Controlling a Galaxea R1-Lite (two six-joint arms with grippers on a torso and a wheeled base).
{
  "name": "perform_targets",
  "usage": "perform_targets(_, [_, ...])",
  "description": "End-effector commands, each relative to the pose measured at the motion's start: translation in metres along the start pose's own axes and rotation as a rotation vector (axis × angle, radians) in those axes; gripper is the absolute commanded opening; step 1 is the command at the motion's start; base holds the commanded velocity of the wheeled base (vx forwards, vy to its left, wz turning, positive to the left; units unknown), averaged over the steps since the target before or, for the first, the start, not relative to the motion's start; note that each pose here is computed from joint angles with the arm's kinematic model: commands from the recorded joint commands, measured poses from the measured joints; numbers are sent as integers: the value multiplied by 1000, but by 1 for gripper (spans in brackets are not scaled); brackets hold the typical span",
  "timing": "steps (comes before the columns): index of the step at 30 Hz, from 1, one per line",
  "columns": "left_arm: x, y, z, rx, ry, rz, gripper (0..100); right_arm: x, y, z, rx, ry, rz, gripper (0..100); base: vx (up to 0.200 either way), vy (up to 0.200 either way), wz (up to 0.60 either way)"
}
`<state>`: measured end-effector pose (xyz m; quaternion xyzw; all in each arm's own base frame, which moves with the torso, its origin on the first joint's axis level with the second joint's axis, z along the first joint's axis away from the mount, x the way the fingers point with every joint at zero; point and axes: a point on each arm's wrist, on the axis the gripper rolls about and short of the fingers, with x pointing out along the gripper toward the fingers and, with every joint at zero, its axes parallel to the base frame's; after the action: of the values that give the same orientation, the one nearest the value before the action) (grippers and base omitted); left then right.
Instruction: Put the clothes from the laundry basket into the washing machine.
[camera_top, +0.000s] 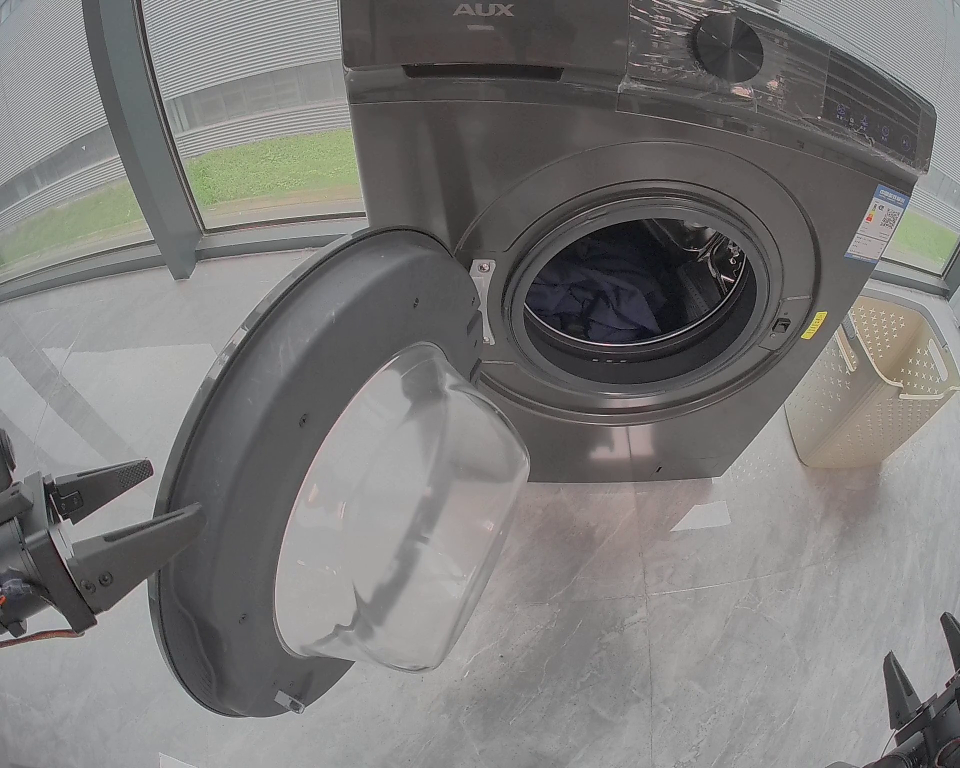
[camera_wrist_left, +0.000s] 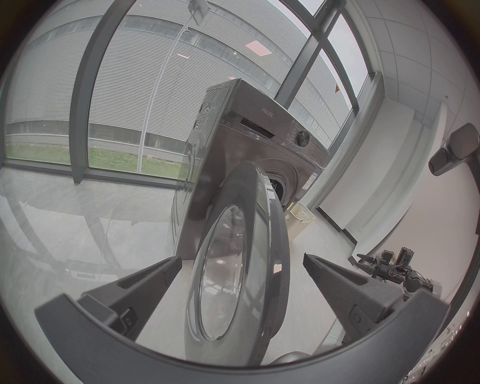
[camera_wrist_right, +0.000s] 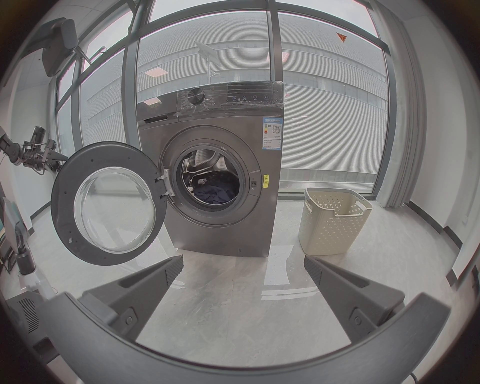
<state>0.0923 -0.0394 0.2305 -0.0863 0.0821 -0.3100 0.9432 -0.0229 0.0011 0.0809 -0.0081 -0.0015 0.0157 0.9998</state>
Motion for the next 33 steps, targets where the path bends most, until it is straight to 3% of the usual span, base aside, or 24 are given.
perform_targets(1, [13, -1, 4, -3, 25, -34, 100, 0, 0, -5, -1, 3, 1, 100, 0, 0, 0])
perform_targets(4, [22, -3, 9, 4, 8, -53, 100, 0, 0, -5, -1, 3, 1, 100, 0, 0, 0])
perform_targets(8, [19, -2, 19, 14, -78, -38, 100, 0, 0, -5, -1, 3, 1, 100, 0, 0, 0])
perform_targets(13, [-1, 1, 37, 28, -211, 48, 100, 0, 0, -5, -1, 3, 1, 100, 0, 0, 0])
perform_targets(17, [-7, 7, 42, 34, -243, 128, 100, 0, 0, -5, -1, 3, 1, 100, 0, 0, 0])
perform_targets(23, [-3, 19, 26, 17, -181, 190, 100, 0, 0, -5, -1, 4, 1, 100, 0, 0, 0])
perform_targets(26, [6, 25, 10, 9, -102, 193, 100, 0, 0, -5, -1, 3, 1, 100, 0, 0, 0])
perform_targets(29, [13, 31, -1, 28, -42, 199, 100, 0, 0, -5, -1, 3, 1, 100, 0, 0, 0])
perform_targets(33, [17, 27, -5, 39, -16, 146, 100, 0, 0, -5, -1, 3, 1, 100, 0, 0, 0])
